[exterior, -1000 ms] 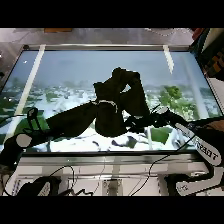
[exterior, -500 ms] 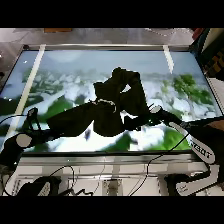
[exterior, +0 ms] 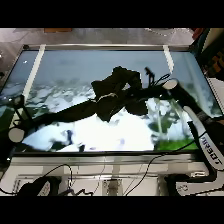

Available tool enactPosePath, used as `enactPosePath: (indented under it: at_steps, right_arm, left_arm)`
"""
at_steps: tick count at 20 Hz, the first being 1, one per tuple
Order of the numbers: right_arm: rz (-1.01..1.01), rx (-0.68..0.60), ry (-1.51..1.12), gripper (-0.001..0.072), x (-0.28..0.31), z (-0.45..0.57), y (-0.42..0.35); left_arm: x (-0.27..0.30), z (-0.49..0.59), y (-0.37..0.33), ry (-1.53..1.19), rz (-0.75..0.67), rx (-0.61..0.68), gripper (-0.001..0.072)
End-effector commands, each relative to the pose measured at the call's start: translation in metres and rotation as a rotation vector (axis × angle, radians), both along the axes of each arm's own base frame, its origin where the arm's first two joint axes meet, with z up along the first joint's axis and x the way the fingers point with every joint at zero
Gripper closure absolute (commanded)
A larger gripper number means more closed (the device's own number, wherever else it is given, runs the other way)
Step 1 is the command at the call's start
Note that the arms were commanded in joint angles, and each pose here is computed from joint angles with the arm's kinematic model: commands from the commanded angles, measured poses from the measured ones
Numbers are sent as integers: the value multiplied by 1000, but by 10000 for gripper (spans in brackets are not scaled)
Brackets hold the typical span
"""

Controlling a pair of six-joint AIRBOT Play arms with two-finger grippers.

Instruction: Fold the clothes and pants, and hang the long-sleeved shirts on hangers.

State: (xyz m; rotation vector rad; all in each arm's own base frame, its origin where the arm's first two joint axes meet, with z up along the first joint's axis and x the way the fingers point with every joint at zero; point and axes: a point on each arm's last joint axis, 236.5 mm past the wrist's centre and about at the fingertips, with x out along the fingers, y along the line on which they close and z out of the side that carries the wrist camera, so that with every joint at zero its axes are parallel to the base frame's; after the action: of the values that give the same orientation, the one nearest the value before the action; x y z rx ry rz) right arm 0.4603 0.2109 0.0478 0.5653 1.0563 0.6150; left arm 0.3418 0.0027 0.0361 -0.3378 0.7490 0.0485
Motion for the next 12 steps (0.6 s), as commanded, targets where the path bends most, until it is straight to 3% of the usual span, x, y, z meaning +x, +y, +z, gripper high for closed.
enactPosePath:
  at_steps: [1, 7, 12]
  right_arm:
    - [-176, -54, -218, 685, 51, 92, -84]
    - [-472, -135, -501, 685, 56, 225, -238]
    - [-572, -415, -428, 685, 9, 214, -332]
  left_arm:
    - [41, 100, 67, -284, 165, 129, 693]
    - [55, 191, 162, -443, 384, 193, 692]
    - [53, 161, 177, -300, 367, 286, 691]
